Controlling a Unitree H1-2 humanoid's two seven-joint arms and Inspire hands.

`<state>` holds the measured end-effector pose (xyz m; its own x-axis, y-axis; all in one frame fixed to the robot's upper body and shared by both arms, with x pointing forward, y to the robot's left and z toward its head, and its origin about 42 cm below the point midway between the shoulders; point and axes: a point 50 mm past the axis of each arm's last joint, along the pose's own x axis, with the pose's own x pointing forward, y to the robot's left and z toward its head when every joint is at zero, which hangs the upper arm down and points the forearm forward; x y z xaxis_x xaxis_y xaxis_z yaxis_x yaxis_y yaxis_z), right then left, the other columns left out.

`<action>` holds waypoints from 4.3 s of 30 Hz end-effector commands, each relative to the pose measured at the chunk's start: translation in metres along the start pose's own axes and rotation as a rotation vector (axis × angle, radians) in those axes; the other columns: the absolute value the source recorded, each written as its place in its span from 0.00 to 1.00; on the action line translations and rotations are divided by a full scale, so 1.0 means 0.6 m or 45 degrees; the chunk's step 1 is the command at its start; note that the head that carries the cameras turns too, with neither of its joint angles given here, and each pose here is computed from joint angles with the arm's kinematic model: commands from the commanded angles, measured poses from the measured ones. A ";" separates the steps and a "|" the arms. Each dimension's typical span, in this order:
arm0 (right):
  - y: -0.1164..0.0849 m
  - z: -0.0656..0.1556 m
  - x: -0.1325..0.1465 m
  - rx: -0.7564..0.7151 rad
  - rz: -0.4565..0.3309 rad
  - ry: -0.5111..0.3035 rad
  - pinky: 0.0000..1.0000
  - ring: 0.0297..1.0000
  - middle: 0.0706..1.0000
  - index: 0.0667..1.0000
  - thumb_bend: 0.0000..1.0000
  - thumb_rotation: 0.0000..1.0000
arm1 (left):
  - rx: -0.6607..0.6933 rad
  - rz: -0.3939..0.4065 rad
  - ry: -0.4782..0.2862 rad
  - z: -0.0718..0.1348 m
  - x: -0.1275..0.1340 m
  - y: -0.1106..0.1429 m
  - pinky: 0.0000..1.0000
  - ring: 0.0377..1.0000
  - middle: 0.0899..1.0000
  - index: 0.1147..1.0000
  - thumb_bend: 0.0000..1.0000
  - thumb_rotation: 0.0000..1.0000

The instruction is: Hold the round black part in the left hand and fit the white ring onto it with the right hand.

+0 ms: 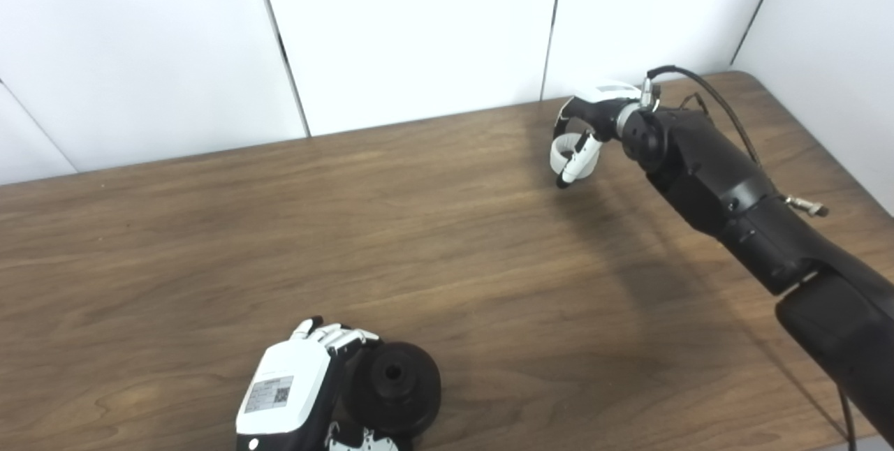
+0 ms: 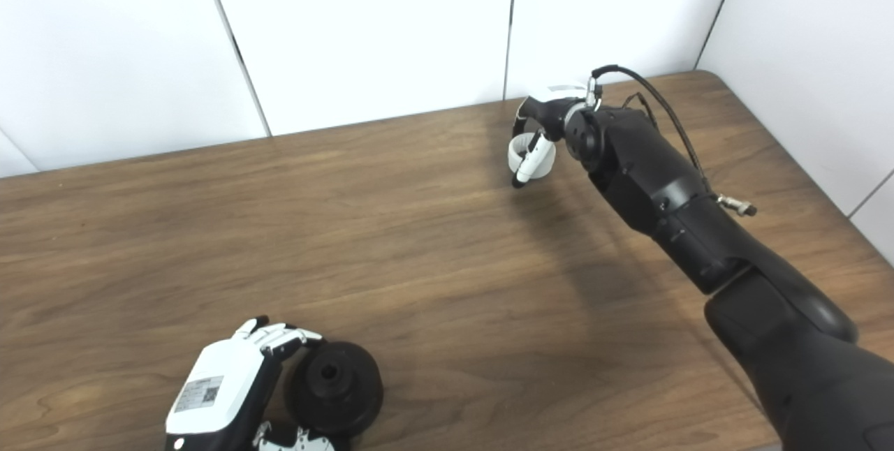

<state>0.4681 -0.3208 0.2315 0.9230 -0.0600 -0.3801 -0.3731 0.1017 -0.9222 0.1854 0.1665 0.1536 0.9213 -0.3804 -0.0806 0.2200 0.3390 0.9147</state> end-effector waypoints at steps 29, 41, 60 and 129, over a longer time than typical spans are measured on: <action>-0.067 -0.013 -0.010 -0.055 -0.132 0.026 1.00 1.00 0.91 0.67 0.87 0.27 | 0.012 -0.023 -0.029 0.006 -0.005 0.002 0.93 0.82 0.71 0.41 0.52 0.05; -0.063 -0.013 -0.009 -0.063 -0.161 -0.003 1.00 0.98 0.87 0.46 0.56 0.15 | 0.006 -0.023 -0.022 0.007 -0.005 0.002 0.94 0.82 0.72 0.41 0.52 0.05; -0.063 -0.019 -0.025 -0.082 -0.207 -0.067 1.00 0.97 0.84 0.45 0.52 0.14 | 0.012 -0.022 -0.027 0.010 -0.003 0.001 0.94 0.82 0.72 0.41 0.52 0.05; 0.067 0.241 -0.401 -0.126 -0.148 -1.124 1.00 0.92 0.80 0.44 0.53 0.14 | 0.033 -0.089 0.000 0.059 0.042 0.013 1.00 0.87 0.75 0.41 0.53 0.06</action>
<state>0.2438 -0.1618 0.2863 0.6724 0.7121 -0.2020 -0.3183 0.0317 -0.9475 0.1990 0.1390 0.1676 0.9038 -0.3956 -0.1634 0.2826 0.2647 0.9220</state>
